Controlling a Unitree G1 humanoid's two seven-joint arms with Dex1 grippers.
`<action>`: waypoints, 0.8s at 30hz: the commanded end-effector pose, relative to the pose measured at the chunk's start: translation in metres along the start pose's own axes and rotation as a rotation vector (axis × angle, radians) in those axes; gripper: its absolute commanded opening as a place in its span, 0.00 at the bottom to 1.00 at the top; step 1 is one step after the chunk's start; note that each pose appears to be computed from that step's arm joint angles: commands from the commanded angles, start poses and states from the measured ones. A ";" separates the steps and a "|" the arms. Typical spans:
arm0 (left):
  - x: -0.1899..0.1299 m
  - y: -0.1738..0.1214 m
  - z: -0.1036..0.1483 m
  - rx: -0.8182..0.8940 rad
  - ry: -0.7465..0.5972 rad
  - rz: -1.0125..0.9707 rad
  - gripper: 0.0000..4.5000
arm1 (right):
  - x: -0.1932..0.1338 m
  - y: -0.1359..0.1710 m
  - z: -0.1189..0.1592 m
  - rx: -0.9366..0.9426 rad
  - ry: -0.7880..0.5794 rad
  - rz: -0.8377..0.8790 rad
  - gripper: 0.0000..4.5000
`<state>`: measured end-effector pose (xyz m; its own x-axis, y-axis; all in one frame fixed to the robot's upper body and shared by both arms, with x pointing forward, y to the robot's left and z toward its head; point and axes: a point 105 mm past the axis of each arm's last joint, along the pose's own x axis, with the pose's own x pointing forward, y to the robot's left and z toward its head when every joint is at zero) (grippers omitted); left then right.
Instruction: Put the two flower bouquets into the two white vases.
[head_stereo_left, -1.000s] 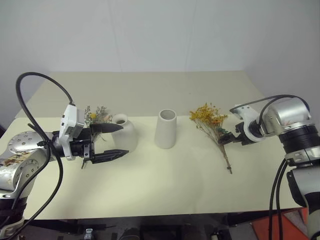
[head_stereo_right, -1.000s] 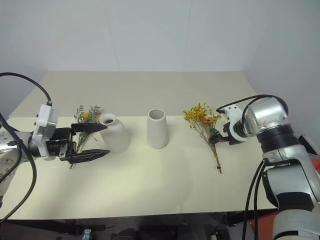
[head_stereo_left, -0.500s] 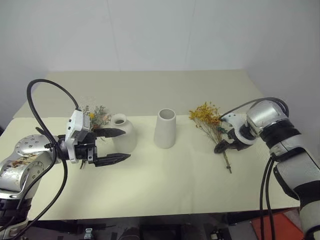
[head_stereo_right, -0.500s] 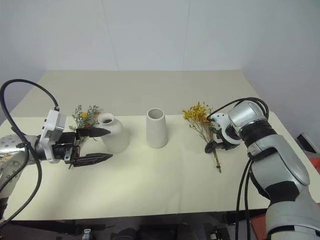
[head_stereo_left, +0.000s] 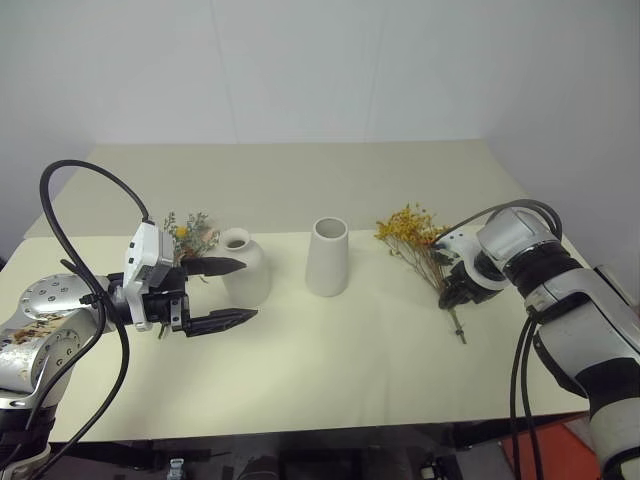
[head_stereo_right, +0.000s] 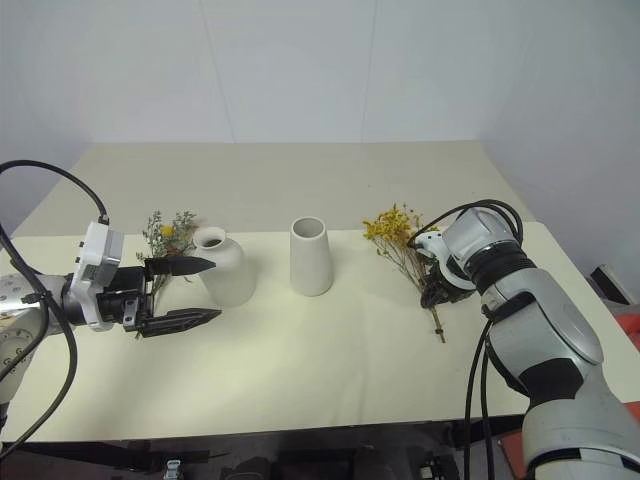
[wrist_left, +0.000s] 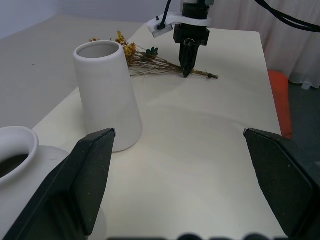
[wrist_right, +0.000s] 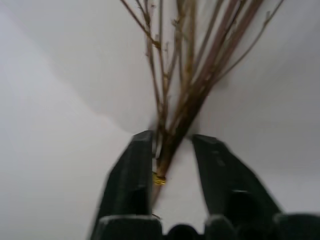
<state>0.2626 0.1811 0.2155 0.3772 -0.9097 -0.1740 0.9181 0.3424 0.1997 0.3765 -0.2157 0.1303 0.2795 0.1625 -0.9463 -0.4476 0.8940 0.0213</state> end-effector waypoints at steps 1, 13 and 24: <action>-0.001 0.002 0.014 0.055 -0.024 -0.003 1.00 | -0.009 0.000 0.008 -0.005 -0.042 0.001 0.03; 0.020 0.038 0.031 0.106 -0.004 -0.008 1.00 | -0.023 -0.011 0.013 0.070 -0.126 -0.038 0.01; 0.055 0.080 0.053 0.075 0.064 -0.059 1.00 | -0.064 -0.031 0.043 0.065 -0.474 -0.145 0.01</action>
<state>0.3492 0.1471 0.2663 0.3429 -0.9088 -0.2378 0.9282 0.2887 0.2349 0.4002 -0.2342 0.1746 0.5871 0.1855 -0.7879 -0.3333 0.9424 -0.0265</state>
